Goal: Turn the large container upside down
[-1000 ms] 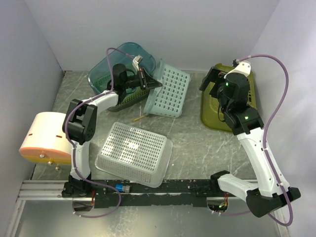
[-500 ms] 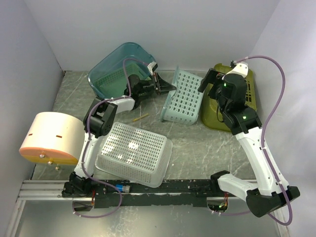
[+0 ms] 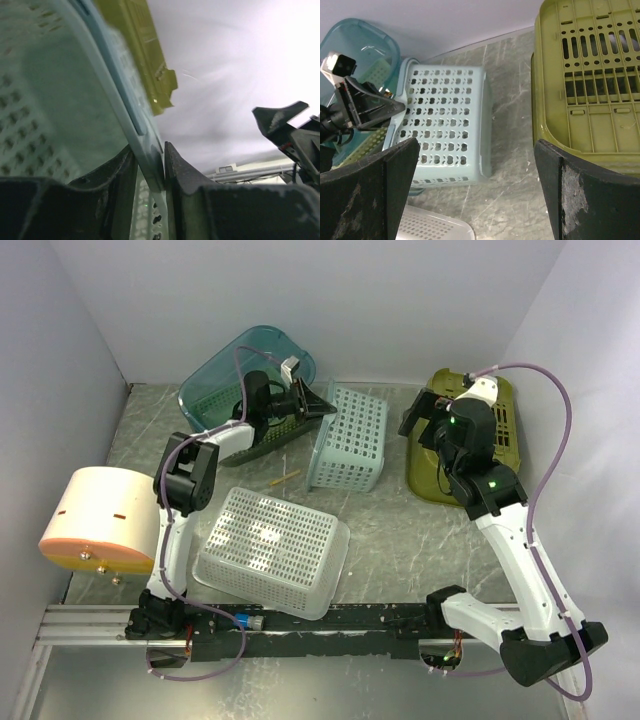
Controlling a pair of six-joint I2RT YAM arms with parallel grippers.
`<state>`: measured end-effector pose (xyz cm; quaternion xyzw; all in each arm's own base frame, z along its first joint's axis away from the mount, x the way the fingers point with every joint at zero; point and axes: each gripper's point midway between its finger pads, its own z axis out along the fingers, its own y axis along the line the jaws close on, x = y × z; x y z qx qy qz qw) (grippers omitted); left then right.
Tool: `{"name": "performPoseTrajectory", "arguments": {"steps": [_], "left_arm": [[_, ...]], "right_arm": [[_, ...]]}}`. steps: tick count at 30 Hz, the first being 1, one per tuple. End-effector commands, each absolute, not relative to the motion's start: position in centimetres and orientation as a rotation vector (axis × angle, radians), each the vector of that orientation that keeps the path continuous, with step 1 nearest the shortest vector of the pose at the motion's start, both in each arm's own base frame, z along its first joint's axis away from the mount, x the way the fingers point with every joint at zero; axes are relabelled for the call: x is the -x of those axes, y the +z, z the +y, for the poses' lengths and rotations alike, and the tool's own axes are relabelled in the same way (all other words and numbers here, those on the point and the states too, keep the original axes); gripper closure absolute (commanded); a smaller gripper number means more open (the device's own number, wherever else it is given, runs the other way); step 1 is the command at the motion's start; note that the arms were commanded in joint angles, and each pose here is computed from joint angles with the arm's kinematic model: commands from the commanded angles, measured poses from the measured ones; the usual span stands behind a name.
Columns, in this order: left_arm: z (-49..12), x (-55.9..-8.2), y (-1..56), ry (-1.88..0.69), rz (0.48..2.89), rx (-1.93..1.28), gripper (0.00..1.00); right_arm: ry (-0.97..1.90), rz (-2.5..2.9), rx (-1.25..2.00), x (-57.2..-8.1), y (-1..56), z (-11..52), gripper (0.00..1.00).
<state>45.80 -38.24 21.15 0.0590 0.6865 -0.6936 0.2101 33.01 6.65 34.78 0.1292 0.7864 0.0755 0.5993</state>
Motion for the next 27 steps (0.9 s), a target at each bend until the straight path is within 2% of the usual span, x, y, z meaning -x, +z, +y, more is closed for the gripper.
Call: {"name": "performPoseTrajectory", "arguments": {"steps": [1,9,11,13,15,21,26,27], "left_arm": [[-37.6,-46.5,15.9,-1.864,2.099,-0.215,0.63],[-37.3,-47.2,14.5,-1.799,2.157,-0.209,0.64],[-37.4,-46.9,14.4,-1.808,2.153,-0.194,0.68],[-37.6,-46.8,14.7,-1.818,2.143,-0.193,0.77],[-38.2,-46.6,15.2,-1.827,2.134,-0.193,0.78],[-41.3,-46.0,16.3,-1.785,2.133,-0.227,0.46],[-41.8,-46.9,16.6,-1.485,2.207,-0.287,0.00],[-41.3,-47.2,16.7,-1.418,2.218,-0.289,0.01]], "right_arm": [[0.183,1.802,-0.324,-32.7,35.5,6.3,0.00],[0.196,1.802,-0.322,-32.5,35.2,6.5,0.00],[0.201,1.813,-0.319,-32.6,34.9,6.7,0.00],[0.202,1.817,-0.316,-32.6,34.9,6.7,0.00],[0.205,1.820,-0.313,-32.7,34.7,6.8,0.00],[0.225,1.824,-0.304,-32.6,34.7,7.1,0.00],[0.219,1.830,-0.303,-32.4,34.6,7.0,0.00],[0.204,1.830,-0.315,-32.3,34.6,6.7,0.00]]}}
